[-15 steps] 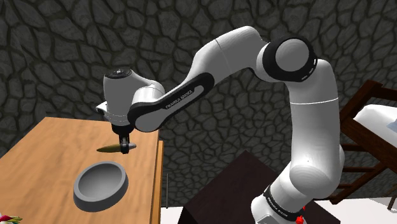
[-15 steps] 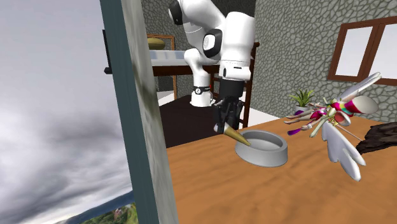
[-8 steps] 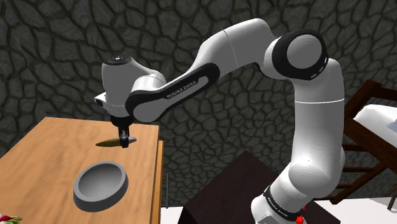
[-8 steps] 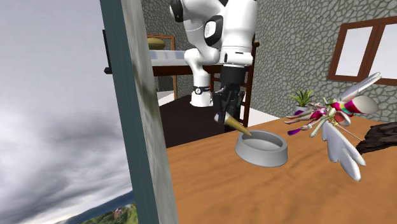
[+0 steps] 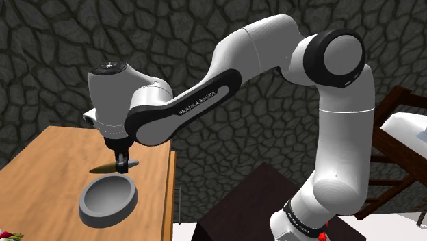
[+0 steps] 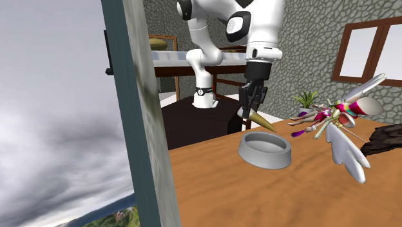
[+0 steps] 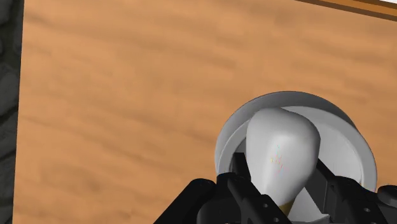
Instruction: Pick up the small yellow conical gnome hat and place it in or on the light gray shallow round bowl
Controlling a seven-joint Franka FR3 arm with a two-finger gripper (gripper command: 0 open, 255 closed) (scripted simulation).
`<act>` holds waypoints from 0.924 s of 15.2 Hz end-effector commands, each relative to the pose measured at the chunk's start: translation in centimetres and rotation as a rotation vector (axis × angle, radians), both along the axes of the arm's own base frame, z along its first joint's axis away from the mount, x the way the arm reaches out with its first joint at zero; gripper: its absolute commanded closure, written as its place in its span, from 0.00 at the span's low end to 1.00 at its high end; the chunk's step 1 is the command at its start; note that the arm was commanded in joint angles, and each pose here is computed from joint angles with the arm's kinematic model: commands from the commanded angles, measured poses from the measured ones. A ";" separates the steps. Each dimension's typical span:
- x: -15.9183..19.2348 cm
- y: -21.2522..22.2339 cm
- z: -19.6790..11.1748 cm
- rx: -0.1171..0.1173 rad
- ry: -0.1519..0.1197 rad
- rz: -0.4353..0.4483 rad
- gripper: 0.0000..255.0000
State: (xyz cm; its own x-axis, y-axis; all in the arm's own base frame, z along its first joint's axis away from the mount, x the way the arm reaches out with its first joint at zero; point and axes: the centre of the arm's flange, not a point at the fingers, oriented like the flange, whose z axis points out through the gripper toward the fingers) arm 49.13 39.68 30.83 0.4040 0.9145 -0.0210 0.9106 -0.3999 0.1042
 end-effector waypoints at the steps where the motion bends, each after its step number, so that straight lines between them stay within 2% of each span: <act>1: -1.8 2.0 0.3 0.000 0.000 -0.002 1.00; 14: -2.5 2.8 -5.9 0.000 0.000 -0.002 1.00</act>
